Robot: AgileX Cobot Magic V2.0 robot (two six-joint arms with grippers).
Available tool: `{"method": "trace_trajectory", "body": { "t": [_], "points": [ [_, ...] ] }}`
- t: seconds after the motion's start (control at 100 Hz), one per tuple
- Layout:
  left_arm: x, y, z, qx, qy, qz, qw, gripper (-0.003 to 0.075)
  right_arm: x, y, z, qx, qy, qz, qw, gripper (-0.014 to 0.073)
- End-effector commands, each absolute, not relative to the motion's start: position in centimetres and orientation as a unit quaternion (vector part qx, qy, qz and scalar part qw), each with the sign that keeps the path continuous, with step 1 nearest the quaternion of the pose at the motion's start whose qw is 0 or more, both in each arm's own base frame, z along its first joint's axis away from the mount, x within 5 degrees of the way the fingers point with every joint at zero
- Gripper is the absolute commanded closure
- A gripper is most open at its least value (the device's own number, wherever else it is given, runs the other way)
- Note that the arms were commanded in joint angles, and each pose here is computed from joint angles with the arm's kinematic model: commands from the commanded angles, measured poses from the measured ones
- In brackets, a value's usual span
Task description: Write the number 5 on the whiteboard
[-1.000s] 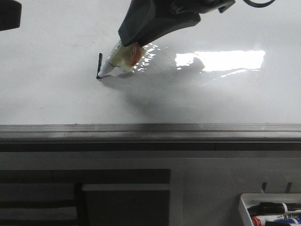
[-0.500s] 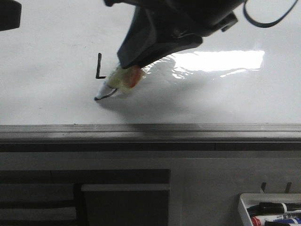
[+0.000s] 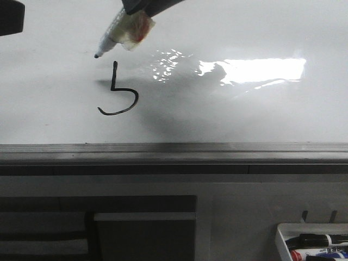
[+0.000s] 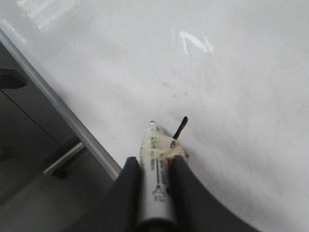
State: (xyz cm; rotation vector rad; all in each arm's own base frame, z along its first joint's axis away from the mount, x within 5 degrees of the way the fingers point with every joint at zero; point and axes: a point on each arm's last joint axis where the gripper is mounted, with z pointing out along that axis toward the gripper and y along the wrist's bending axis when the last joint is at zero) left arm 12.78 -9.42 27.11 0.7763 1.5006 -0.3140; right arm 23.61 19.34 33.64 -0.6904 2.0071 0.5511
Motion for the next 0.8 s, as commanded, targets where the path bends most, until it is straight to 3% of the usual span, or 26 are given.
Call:
{"method": "trace_trajectory", "body": {
  "t": [0.0,0.79],
  "points": [
    [12.7,-9.7,28.7,0.325,0.633,-0.163,0.684,0.0356,23.9,18.5,36.3,-0.263,0.783,0.223,0.517,0.0643],
    [12.7,-9.7,28.7,0.325,0.633,-0.163,0.684,0.0356,25.2,18.1,35.4,-0.25,0.794,0.211,0.513,0.0643]
  ]
}}
